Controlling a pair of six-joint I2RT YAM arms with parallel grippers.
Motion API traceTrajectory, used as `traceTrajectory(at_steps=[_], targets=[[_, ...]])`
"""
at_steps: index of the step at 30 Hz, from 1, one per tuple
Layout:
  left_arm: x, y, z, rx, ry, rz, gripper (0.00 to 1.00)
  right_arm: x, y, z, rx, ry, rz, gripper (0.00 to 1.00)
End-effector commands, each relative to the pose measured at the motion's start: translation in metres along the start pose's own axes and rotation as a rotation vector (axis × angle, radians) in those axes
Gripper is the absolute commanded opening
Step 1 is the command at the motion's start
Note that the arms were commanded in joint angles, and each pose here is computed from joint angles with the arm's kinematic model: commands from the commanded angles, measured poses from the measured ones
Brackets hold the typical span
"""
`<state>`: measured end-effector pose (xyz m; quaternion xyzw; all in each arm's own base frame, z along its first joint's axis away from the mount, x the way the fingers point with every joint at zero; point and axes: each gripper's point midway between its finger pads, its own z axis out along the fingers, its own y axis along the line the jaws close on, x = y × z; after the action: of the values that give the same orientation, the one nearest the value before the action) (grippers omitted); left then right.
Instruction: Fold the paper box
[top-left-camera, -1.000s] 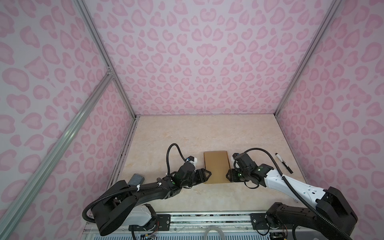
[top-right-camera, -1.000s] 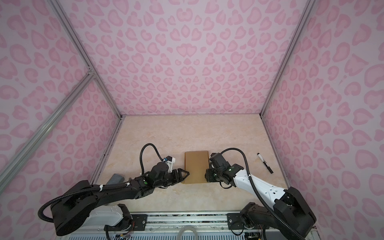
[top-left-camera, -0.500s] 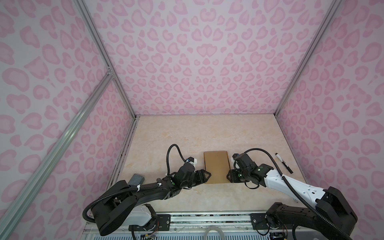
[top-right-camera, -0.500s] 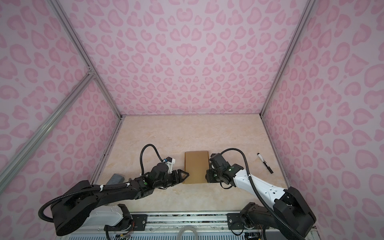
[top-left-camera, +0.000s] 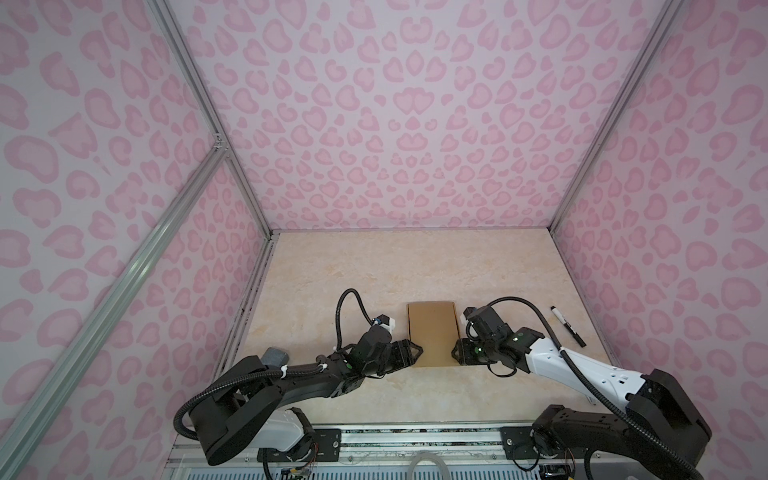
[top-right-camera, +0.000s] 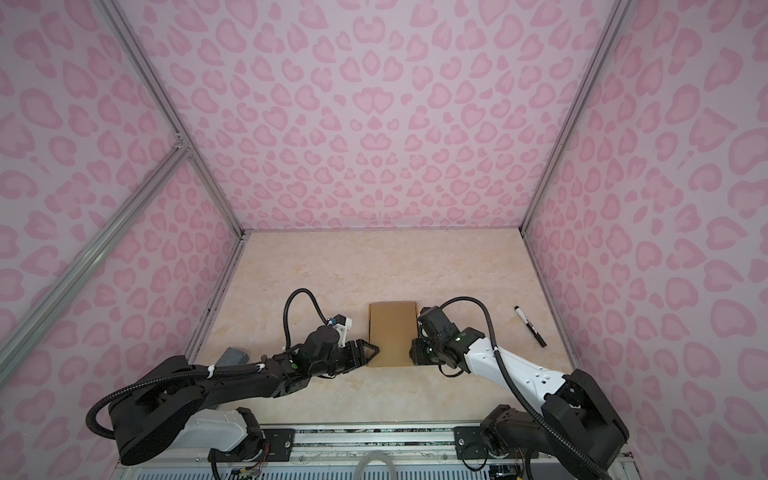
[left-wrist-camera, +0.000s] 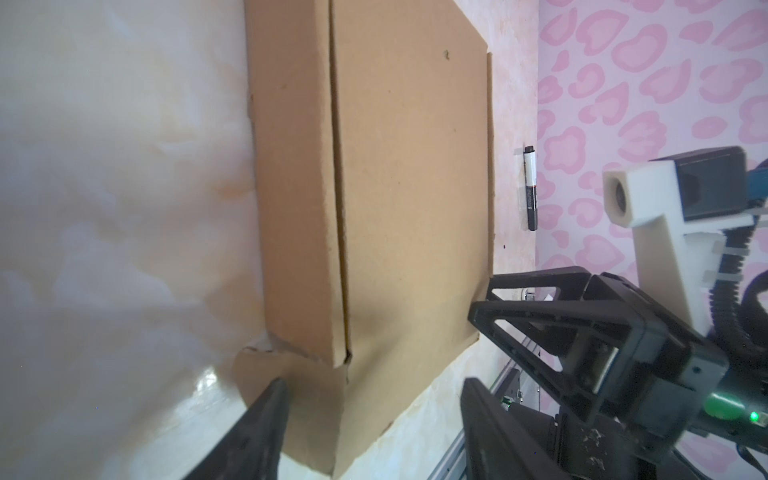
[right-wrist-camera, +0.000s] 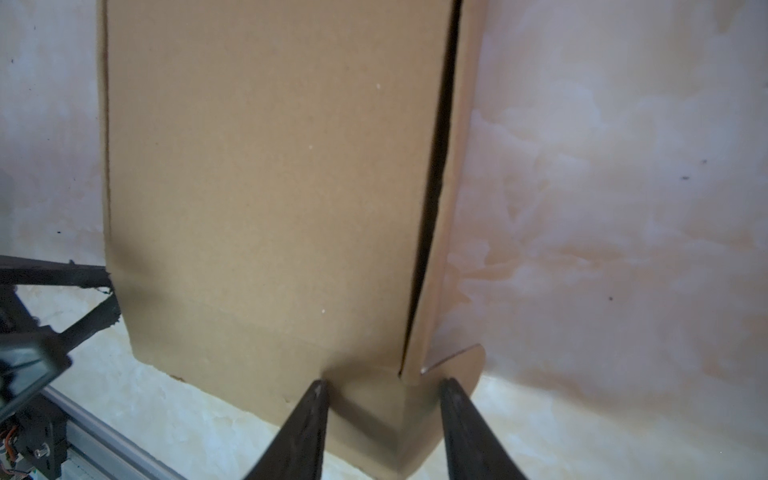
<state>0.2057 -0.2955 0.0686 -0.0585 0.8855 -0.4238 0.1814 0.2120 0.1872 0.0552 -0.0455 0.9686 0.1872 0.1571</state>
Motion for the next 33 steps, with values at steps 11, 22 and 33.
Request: traceTrajectory(at_steps=[11,22,33], targets=[[-0.005,-0.013,0.006,0.045,-0.01,0.012,0.68,-0.003,0.002,-0.001,-0.006,-0.009,-0.004,0.47],[-0.005,-0.016,0.007,0.055,-0.005,0.015,0.65,-0.001,-0.004,-0.004,0.026,-0.007,-0.013,0.5],[-0.005,-0.019,0.011,0.06,0.007,0.021,0.65,-0.005,-0.009,-0.003,0.062,-0.013,-0.042,0.51]])
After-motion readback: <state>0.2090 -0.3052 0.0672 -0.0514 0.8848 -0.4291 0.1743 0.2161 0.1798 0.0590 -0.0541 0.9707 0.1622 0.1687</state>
